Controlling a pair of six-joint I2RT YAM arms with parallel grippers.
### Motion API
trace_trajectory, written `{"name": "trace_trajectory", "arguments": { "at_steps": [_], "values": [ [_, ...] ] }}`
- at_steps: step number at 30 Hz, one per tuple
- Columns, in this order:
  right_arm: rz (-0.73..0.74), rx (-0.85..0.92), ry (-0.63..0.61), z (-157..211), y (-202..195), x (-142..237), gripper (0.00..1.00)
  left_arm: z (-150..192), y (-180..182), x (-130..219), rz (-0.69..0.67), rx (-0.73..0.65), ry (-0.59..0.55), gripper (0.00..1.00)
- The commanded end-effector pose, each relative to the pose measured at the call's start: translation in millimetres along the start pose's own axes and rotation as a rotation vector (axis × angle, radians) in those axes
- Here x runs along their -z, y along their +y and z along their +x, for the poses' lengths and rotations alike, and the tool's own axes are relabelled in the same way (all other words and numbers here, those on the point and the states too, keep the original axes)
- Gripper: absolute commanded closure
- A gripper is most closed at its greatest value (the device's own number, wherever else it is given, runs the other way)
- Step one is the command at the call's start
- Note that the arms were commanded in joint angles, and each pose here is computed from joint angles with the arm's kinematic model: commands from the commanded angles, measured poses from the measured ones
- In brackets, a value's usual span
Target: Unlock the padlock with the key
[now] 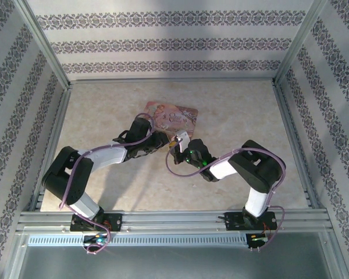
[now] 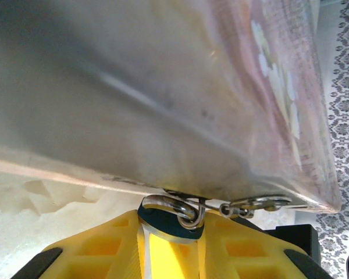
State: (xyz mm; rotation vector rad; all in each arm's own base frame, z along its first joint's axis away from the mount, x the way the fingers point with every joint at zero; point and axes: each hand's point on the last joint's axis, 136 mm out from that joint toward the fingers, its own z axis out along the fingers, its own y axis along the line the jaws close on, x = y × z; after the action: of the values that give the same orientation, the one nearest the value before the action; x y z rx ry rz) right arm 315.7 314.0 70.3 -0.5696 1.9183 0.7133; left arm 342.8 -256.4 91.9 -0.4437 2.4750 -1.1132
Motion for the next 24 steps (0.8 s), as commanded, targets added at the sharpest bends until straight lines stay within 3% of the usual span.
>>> {"name": "trace_trajectory", "arguments": {
  "at_steps": [1, 11, 19, 24],
  "values": [
    [-0.029, -0.086, -0.128, -27.3, 13.0, -5.0, 1.00, 22.1, -9.3, -7.7, 0.069, -0.034, 0.079, 0.72],
    [0.006, -0.180, -0.099, -1.0, 3.6, -15.0, 1.00, 14.3, 2.6, -6.4, 0.070, -0.030, 0.047, 0.63],
    [-0.005, -0.217, -0.072, 10.7, 5.3, -14.6, 1.00, -1.3, 6.7, 43.8, 0.064, -0.047, -0.041, 0.47],
    [-0.026, -0.273, -0.070, 10.9, 13.5, -12.2, 1.00, -17.9, 28.1, 74.6, 0.115, 0.054, -0.111, 0.45]
  ]
}}
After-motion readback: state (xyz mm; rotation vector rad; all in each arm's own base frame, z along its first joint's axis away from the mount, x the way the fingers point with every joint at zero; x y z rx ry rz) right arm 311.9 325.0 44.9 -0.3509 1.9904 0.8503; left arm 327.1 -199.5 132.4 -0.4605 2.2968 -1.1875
